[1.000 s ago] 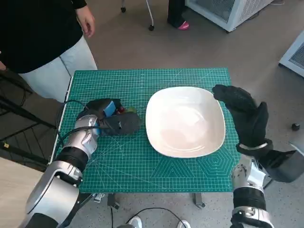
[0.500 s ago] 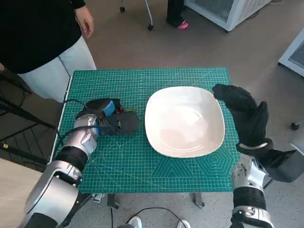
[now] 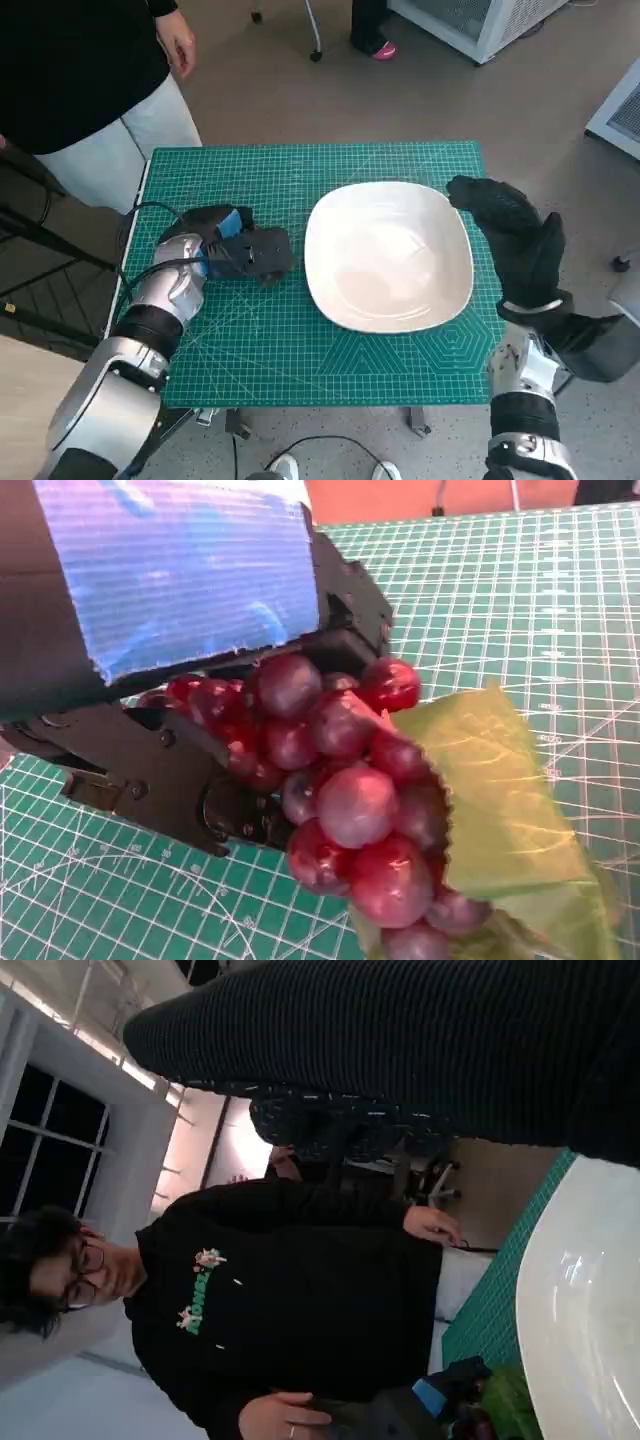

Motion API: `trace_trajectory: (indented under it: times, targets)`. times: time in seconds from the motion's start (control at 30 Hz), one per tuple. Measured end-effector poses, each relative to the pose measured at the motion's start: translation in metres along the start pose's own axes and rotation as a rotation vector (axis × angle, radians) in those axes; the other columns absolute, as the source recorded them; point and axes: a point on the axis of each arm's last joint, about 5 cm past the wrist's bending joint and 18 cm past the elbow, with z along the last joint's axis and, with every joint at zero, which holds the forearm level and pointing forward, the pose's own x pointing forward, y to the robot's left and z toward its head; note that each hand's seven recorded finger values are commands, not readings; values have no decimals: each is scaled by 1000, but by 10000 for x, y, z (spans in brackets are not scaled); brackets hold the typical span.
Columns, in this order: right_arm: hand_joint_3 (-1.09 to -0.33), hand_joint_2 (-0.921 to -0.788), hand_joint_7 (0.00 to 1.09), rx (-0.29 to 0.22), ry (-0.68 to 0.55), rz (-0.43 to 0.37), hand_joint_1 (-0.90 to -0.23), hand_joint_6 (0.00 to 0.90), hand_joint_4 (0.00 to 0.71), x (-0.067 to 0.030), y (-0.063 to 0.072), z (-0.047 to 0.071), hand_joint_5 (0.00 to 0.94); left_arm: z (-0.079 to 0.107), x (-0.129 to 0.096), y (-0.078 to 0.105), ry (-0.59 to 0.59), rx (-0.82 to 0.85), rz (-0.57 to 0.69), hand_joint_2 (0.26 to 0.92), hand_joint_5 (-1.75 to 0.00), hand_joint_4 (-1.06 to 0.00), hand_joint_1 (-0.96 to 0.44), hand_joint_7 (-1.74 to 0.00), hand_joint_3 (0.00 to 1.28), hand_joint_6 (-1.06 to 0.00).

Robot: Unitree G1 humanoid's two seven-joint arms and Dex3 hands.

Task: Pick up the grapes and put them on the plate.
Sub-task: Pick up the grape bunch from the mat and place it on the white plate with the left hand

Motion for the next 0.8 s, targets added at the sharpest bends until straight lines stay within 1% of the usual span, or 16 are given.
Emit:
trace_trajectory:
  times: [0.07, 0.2, 0.27, 0.4, 0.53, 0.67, 0.8]
  targets:
    - [-530, -921, 0, -1, -1, 0, -382, 499, 537, 2, 0, 1, 0, 18, -32, 59, -17, -9, 7, 921, -1362, -618, 3, -1038, 111, -623]
    - [-531, -921, 0, -2, -5, 2, -382, 499, 537, 14, 0, 4, 0, 57, -119, 191, -52, -24, 35, 921, -1403, -604, 3, -1006, 119, -625]
    - [-531, -921, 0, -2, -6, 2, -382, 499, 537, 18, 1, 5, 0, 71, -170, 255, -69, -32, 52, 921, -1408, -577, 2, -1028, 128, -626]
    - [-531, -921, 0, -2, -8, 3, -383, 499, 538, 26, 1, 7, 0, 83, -300, 388, -102, -45, 98, 921, -1347, -486, 1, -1169, 156, -636]
    - [-530, -921, 0, -1, -8, 3, -384, 499, 538, 29, 3, 6, 0, 78, -450, 512, -126, -53, 151, 921, -1312, -440, 1, -1248, 176, -633]
    - [-530, -921, 0, 5, -3, 2, -384, 499, 538, 23, 10, -6, 0, 46, -610, 625, -138, -61, 212, 921, -1305, -421, 1, -1277, 187, -630]
    - [-531, -921, 0, 9, 2, 0, -384, 499, 538, 17, 18, -16, 0, 17, -724, 702, -131, -61, 264, 921, -1308, -444, 1, -1255, 175, -628]
